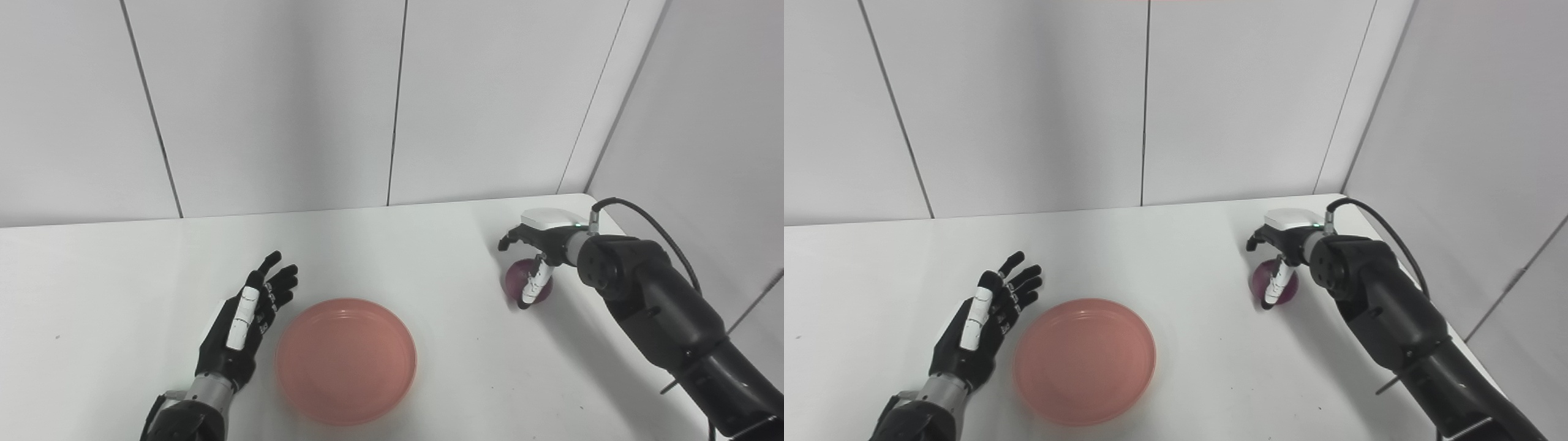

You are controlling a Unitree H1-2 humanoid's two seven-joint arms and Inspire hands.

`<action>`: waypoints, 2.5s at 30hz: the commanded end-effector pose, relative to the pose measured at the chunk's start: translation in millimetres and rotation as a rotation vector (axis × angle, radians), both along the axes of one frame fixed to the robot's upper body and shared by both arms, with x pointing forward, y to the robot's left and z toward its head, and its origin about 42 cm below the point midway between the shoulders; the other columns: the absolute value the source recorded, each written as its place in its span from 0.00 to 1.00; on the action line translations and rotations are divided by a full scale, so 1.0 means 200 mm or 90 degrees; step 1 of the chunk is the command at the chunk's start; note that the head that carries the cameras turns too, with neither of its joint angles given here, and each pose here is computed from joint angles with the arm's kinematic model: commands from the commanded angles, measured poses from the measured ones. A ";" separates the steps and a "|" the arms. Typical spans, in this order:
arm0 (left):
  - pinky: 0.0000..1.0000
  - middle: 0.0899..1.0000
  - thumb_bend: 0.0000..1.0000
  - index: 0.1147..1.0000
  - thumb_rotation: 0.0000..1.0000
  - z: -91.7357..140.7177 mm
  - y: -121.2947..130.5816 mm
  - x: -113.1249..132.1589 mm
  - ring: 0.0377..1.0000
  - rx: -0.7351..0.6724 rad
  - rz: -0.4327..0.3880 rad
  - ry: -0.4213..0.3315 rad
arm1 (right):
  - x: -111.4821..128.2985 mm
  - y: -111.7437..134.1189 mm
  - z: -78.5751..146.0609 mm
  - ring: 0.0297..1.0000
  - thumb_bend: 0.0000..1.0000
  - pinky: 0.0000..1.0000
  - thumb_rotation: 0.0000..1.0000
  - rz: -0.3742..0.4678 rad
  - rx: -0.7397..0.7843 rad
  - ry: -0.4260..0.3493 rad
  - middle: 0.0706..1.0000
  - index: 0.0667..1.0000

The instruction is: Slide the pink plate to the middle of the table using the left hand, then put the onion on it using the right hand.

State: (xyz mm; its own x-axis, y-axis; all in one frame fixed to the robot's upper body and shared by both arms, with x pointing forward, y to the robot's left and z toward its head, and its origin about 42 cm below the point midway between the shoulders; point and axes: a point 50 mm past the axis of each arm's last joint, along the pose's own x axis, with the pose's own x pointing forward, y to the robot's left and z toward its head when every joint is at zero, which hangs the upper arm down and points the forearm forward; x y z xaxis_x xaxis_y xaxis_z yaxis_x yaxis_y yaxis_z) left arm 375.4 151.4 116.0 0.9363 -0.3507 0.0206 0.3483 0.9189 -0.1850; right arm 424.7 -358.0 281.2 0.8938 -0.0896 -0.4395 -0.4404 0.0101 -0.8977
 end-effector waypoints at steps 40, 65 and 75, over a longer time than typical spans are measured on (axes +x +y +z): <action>0.88 0.85 0.78 0.90 0.87 -0.05 0.01 -0.02 0.88 0.006 -0.003 0.039 | 0.00 -0.05 -0.02 0.59 0.87 0.53 0.15 0.012 -0.024 -0.033 0.65 0.75; 0.87 0.84 0.78 0.90 0.87 -0.06 0.01 -0.01 0.87 0.022 -0.003 0.042 | 0.01 -0.06 -0.06 0.33 0.57 0.26 0.00 0.014 0.024 -0.012 0.44 0.63; 0.87 0.84 0.77 0.90 0.87 -0.07 0.01 -0.01 0.87 0.027 -0.007 0.046 | -0.01 0.00 0.06 0.34 0.56 0.27 0.00 0.027 0.093 -0.016 0.45 0.60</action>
